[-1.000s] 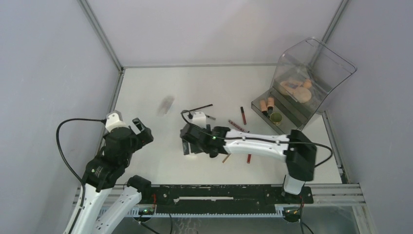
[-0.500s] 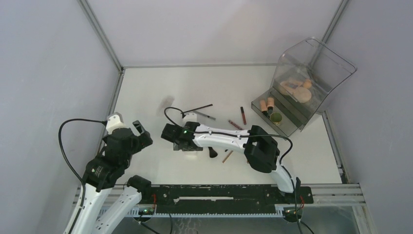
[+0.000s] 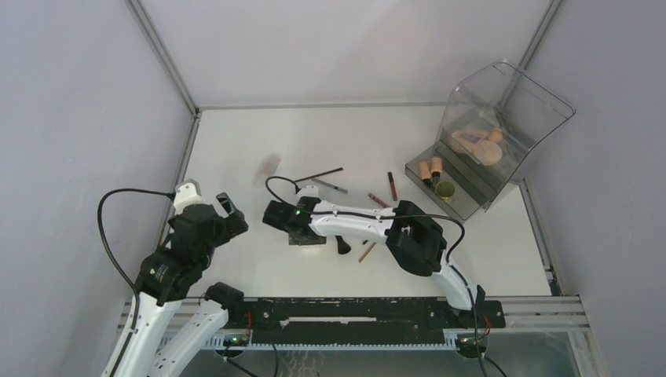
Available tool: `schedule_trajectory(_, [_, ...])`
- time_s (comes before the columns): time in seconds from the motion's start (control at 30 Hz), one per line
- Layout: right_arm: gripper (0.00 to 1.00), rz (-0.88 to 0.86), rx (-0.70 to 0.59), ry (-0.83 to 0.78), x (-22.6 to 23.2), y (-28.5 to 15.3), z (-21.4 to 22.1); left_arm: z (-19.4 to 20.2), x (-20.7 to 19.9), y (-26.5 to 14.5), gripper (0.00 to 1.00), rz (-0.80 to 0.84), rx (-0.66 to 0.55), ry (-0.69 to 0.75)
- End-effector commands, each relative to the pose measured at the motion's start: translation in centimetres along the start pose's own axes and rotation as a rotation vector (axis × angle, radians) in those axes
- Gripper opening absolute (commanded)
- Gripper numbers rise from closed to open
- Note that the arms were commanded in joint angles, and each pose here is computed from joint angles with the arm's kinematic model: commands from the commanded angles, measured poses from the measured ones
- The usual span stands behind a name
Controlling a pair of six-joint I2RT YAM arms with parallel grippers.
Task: Organize the makeup
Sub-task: Pick up the makeup from the center of the board, then place the makeup in the drawer.
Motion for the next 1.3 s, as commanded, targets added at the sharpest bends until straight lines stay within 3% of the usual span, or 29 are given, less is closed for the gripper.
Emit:
schedule_trajectory(0.0, [0.46,-0.118,-0.044,-0.062,0.0,-2.3,-3.2,-0.5,-0.4,0.5,1.00,0.010,-0.018,0.006])
schedule_trajectory(0.23, [0.42,-0.373,-0.270,-0.161,-7.0,-10.2,-9.4,-0.1,-0.8,1.1,1.00,0.018,0.001,0.018])
schedule_trajectory(0.47, [0.42,-0.106,-0.476,0.042,-21.3,-12.5,-16.2,0.1,-1.9,1.8,1.00,0.066,0.009,0.009])
schedule_trajectory(0.73, [0.43,0.084,-0.502,0.351,-32.4,-10.4,-19.4,-0.2,-2.7,2.5,1.00,0.089,0.020,0.017])
schedule_trajectory(1.27, [0.42,0.280,-0.392,0.415,-36.8,-6.7,-19.4,0.0,-3.1,3.2,1.00,0.092,0.035,0.032])
Point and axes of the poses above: each gripper's point midway between its finger pads, its own y axis out along the fingers, its own x axis along the line the jaws close on, z = x × y, the point moved 5 cm from there along -y, back along the fingers, and after that the axes turned 15 degrees about y, right-handed, at the moved point
